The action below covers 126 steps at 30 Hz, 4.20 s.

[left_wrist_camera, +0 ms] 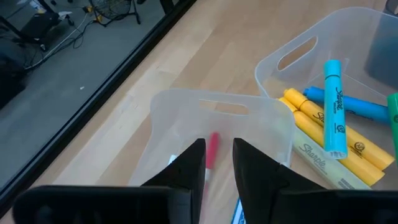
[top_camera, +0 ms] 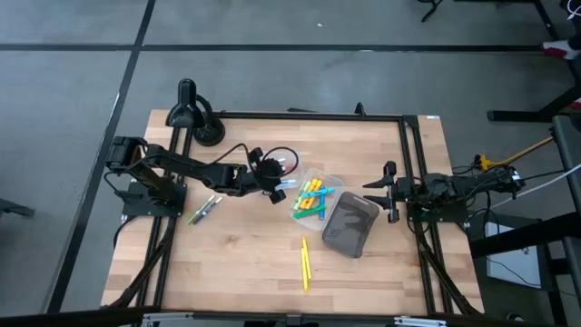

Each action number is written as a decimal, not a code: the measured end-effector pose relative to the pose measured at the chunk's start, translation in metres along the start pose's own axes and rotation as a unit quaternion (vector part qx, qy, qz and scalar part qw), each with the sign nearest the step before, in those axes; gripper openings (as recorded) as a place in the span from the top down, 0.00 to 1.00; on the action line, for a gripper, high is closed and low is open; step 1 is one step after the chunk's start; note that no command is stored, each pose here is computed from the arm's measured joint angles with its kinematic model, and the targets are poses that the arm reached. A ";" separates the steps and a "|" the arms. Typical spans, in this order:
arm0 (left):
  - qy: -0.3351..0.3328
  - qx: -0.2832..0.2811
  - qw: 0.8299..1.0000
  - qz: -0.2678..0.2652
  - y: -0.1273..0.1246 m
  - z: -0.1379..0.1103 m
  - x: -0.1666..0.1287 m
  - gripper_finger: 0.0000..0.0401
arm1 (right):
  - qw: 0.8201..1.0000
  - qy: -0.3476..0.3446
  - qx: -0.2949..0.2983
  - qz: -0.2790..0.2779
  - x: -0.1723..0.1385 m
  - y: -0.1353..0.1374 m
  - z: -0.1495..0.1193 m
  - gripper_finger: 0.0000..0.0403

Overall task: Pick & Place Markers
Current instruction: Put the blue marker pen into the left transparent bin

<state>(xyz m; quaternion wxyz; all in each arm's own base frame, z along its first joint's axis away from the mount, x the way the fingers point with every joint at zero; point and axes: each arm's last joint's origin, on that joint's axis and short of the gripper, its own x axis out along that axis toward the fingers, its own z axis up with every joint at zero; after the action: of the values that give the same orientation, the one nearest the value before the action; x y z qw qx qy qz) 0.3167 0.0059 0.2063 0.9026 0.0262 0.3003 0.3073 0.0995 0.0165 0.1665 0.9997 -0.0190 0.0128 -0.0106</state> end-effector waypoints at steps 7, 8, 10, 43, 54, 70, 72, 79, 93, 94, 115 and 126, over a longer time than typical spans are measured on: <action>0.000 0.000 1.000 0.000 0.000 0.000 0.000 0.82 | 1.000 0.000 0.000 0.000 0.000 0.000 0.000 0.62; 0.000 0.000 1.000 0.000 0.000 0.000 0.000 0.82 | 1.000 0.000 0.000 0.000 0.000 0.000 0.000 0.62; 0.001 0.000 1.000 -0.003 0.000 0.000 0.000 0.82 | 1.000 0.000 0.000 0.000 0.000 0.000 0.000 0.62; 0.390 -0.004 0.878 -0.278 -0.037 -0.064 -0.092 0.87 | 1.000 0.000 0.000 0.000 0.000 0.000 0.000 0.62; 0.499 0.018 0.863 -0.079 -0.009 -0.086 -0.108 0.89 | 1.000 0.000 0.000 0.000 0.000 0.000 0.000 0.62; 0.508 0.021 0.861 -0.014 0.001 -0.107 -0.104 0.91 | 1.000 0.000 0.000 0.000 0.000 0.000 0.000 0.62; 0.511 0.024 0.859 -0.011 0.002 -0.113 -0.103 0.92 | 1.000 0.000 0.000 0.000 0.000 0.000 0.000 0.62; 0.515 0.033 0.856 0.019 0.012 -0.130 -0.096 0.95 | 1.000 0.000 0.000 0.000 0.000 0.000 0.000 0.62; 0.537 0.021 0.843 0.037 0.028 -0.143 -0.083 0.95 | 1.000 0.000 0.000 0.000 0.000 0.000 0.000 0.62; 0.534 0.025 0.844 0.037 0.028 -0.143 -0.083 0.94 | 1.000 0.000 0.000 0.000 0.000 0.000 0.000 0.62; 0.503 0.023 0.864 0.022 0.023 -0.141 -0.079 0.61 | 1.000 0.000 0.000 0.000 0.000 0.000 0.000 0.62; 0.504 -0.006 0.863 0.016 0.025 -0.138 -0.073 0.66 | 1.000 0.000 0.000 0.000 0.000 0.000 0.000 0.62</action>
<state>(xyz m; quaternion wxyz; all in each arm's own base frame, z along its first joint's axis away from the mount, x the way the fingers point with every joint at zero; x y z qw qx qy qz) 0.1802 -0.0344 0.1370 0.6232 -0.1328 0.7120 0.2949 0.0995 0.0165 0.1665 0.9997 -0.0190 0.0130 -0.0107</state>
